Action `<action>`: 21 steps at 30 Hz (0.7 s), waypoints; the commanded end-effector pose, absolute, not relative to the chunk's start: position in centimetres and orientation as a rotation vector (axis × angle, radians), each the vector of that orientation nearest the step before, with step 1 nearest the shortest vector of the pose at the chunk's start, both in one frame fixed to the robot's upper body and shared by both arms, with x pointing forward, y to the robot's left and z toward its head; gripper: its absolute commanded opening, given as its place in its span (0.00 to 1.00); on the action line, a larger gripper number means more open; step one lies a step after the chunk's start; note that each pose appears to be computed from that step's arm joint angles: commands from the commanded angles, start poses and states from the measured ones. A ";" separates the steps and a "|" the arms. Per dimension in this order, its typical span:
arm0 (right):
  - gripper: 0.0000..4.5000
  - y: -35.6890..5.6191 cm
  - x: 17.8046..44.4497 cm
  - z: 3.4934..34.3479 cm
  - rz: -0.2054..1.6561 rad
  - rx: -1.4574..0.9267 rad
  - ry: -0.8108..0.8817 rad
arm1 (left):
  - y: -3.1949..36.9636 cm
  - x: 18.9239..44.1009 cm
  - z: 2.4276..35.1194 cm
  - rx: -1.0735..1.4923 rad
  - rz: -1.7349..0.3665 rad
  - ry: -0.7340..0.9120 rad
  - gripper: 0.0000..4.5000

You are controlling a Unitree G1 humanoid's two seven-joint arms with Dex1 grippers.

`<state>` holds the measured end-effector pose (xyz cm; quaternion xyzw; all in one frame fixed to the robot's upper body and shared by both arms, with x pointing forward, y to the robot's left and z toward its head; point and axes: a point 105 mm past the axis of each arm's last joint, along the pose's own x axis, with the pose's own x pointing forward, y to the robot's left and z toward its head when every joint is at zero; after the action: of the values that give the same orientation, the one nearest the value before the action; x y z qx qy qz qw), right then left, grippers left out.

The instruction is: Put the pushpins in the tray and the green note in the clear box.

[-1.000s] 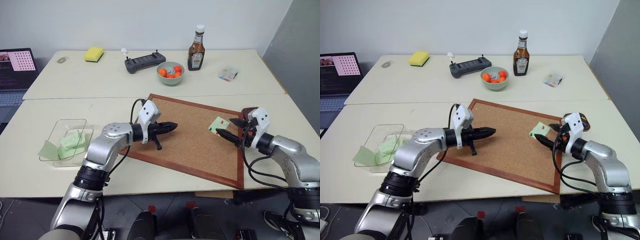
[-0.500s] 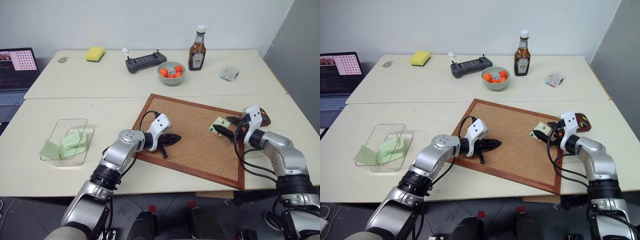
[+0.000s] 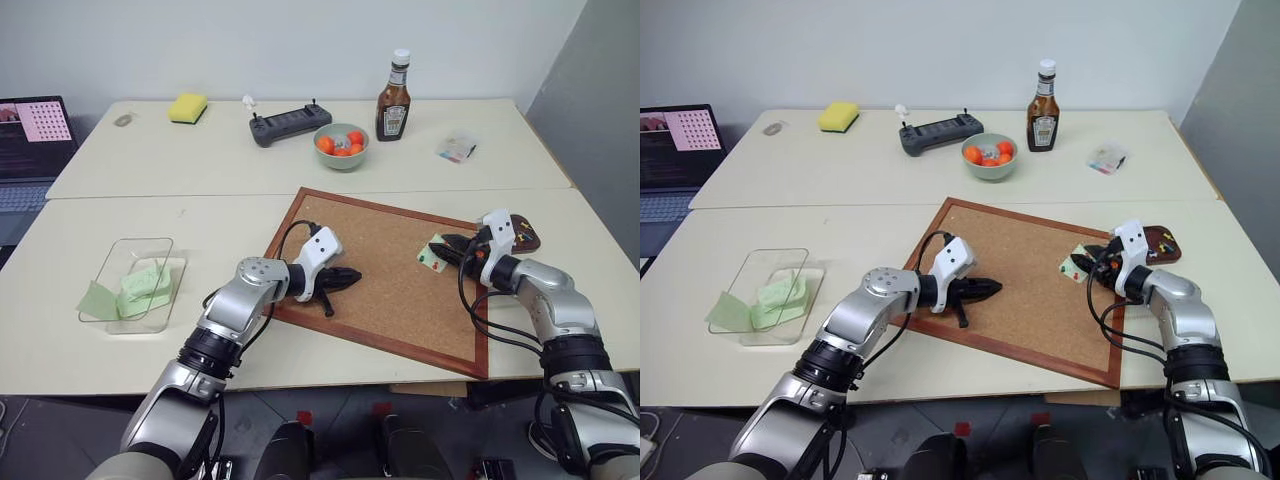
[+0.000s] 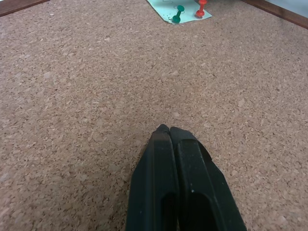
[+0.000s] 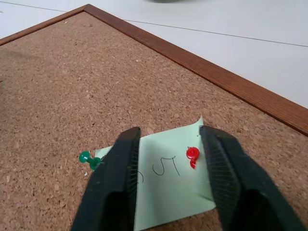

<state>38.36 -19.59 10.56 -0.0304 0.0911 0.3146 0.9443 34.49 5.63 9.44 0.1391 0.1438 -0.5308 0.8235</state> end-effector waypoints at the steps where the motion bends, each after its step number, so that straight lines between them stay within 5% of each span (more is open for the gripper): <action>1: 0.24 -19.8 38.9 11.9 0.626 -0.104 0.133 | 5.8 34.3 9.5 0.305 -1.130 0.310 0.00; 7: 0.00 -19.9 39.0 12.1 0.623 -0.127 0.121 | 5.8 34.3 9.5 0.304 -1.133 0.313 0.00; 21: 0.00 -20.0 38.5 14.3 0.648 -0.102 0.042 | 5.6 34.8 9.6 0.322 -1.112 0.320 0.00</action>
<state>38.51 -20.27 11.05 -0.0497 0.0759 0.3049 0.9480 34.52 5.68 9.58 0.1436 0.1482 -0.5300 0.8225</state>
